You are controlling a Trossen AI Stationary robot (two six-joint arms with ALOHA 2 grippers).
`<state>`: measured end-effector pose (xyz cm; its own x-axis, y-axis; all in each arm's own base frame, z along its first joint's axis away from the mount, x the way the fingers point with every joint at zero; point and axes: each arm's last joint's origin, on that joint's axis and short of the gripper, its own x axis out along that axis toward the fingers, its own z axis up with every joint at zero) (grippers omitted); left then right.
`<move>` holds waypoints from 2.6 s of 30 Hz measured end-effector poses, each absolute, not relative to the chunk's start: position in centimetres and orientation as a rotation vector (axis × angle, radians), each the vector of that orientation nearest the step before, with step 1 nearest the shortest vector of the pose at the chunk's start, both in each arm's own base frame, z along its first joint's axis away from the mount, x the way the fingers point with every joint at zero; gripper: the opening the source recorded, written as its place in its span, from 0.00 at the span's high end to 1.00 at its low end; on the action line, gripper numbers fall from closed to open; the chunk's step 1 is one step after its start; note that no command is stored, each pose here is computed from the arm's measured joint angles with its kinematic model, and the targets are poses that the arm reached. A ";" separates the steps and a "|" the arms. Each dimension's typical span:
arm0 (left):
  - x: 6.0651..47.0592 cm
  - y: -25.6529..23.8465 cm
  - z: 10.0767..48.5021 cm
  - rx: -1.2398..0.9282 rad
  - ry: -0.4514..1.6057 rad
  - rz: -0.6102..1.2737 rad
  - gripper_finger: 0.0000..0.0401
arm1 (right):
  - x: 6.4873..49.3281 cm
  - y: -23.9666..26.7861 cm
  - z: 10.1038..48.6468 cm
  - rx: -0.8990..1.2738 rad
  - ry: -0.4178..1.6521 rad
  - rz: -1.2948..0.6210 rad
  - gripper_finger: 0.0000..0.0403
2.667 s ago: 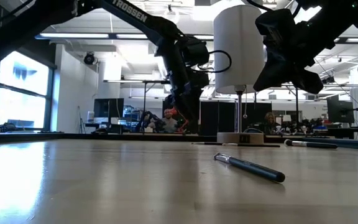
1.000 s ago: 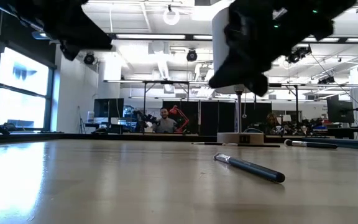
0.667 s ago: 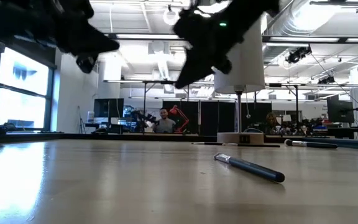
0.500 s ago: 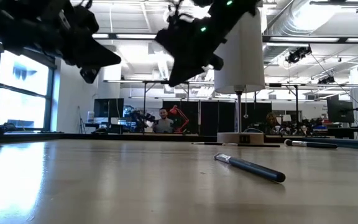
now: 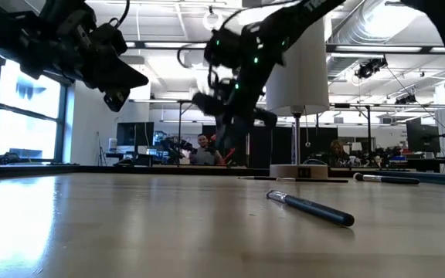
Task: Put items in baskets/containers
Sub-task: Put the eyeshadow brush into the transparent organizer
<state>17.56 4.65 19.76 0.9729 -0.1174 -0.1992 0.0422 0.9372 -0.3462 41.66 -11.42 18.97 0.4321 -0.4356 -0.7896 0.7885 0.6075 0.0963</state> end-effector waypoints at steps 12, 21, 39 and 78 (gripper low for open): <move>17.3 5.1 19.4 -0.375 0.251 -0.096 1.00 | 41.4 -14.5 15.1 0.535 0.902 -0.843 0.68; 17.2 5.0 19.2 -0.388 0.273 -0.091 1.00 | 39.4 -15.5 13.1 0.543 1.004 -0.896 0.67; 17.3 5.1 19.3 -0.426 0.264 -0.079 1.00 | 39.2 -9.7 11.0 0.724 1.026 -0.904 0.74; 17.2 5.0 19.0 -0.471 0.305 -0.079 1.00 | 42.0 -9.7 14.6 0.494 1.091 -0.512 0.69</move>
<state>17.18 5.01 18.99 0.9516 -0.1448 -0.2711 0.0049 0.8892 -0.4575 42.02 -9.66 14.57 0.3711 -0.1452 -0.9172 0.6123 0.7808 0.1241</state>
